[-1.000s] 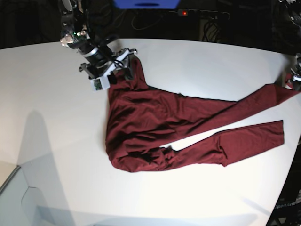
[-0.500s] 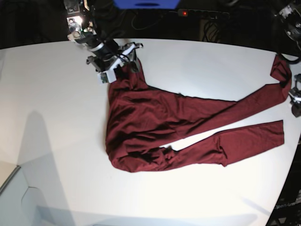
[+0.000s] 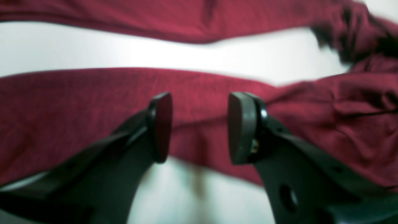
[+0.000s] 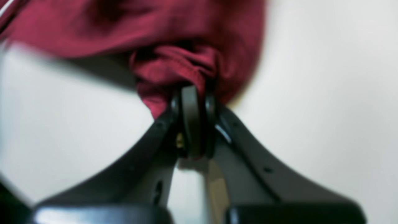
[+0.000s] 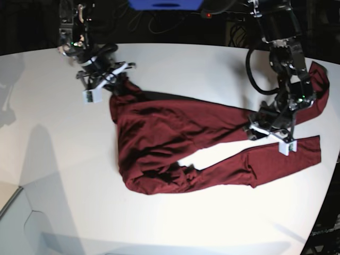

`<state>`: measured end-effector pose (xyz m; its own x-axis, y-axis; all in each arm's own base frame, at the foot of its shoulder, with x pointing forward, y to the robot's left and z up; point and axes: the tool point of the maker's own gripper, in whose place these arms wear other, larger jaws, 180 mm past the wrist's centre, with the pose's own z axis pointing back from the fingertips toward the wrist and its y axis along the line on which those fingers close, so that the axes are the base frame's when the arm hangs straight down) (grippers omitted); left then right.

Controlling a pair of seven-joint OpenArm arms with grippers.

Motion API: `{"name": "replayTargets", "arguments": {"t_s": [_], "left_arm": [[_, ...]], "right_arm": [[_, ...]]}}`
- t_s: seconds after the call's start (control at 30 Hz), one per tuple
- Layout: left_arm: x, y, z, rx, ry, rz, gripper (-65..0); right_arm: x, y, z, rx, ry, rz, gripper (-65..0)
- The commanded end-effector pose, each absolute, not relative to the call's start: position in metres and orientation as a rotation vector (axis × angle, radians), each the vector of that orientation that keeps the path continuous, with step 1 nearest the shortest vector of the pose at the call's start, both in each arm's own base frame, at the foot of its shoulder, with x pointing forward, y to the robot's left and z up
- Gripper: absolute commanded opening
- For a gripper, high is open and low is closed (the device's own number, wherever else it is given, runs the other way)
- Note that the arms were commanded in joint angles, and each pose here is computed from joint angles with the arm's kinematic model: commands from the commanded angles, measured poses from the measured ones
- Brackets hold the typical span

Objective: Layout the t-shirt on the table in an organized manner, then fold the t-shirt properly
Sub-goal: 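Grasp the shirt hem with the right gripper and a sleeve with the left, then lift the shirt body with the left gripper and spread it toward the right gripper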

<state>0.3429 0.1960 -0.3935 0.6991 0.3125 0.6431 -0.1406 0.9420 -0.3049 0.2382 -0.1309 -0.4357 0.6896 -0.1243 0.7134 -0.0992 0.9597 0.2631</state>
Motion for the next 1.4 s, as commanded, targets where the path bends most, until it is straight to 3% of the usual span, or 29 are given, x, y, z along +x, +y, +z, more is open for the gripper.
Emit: {"name": "replayTargets", "arguments": {"t_s": [0.0,0.2,0.37,0.63,0.77,0.9,1.07,1.17,1.37], "left_arm": [[0.348,0.191,-0.392,-0.245,-0.770,0.239,-36.9],[0.320,0.136,-0.433,-0.286,-0.652,0.094,-37.0],[0.298,0.084,-0.433,-0.340,-0.619,-0.063,-37.0],[0.315,0.059,-0.363,-0.382,-0.820,-0.148,-36.7],[0.331,0.038,-0.328,-0.436,-0.913,-0.143,-36.4],[0.351,0.008,-0.308,-0.514,-0.951,-0.131,-26.5],[0.370,-0.048,-0.317,-0.568,-0.888,-0.209,-13.5],[0.383,-0.069,-0.333,-0.557,-0.846,-0.253,-12.1],[0.410,-0.090,-0.345,-0.568,-0.933,-0.251,-12.1]], "right_arm": [[0.229,-0.158,-0.445,0.202,-0.755,-0.029,-65.0],[0.245,-0.238,-0.425,0.055,-0.829,-0.149,-65.0],[0.255,-0.287,-0.403,-0.031,-0.900,-0.258,-65.0],[0.261,-0.316,-0.386,-0.081,-0.951,-0.330,-65.0],[0.257,-0.311,-0.392,-0.070,-0.940,-0.340,-57.1],[0.252,-0.305,-0.403,-0.051,-0.916,-0.360,-49.0],[0.247,-0.304,-0.410,-0.045,-0.894,-0.366,-47.7],[0.247,-0.304,-0.411,-0.046,-0.893,-0.366,-47.7],[0.239,-0.305,-0.414,-0.053,-0.875,-0.362,-47.7]]}}
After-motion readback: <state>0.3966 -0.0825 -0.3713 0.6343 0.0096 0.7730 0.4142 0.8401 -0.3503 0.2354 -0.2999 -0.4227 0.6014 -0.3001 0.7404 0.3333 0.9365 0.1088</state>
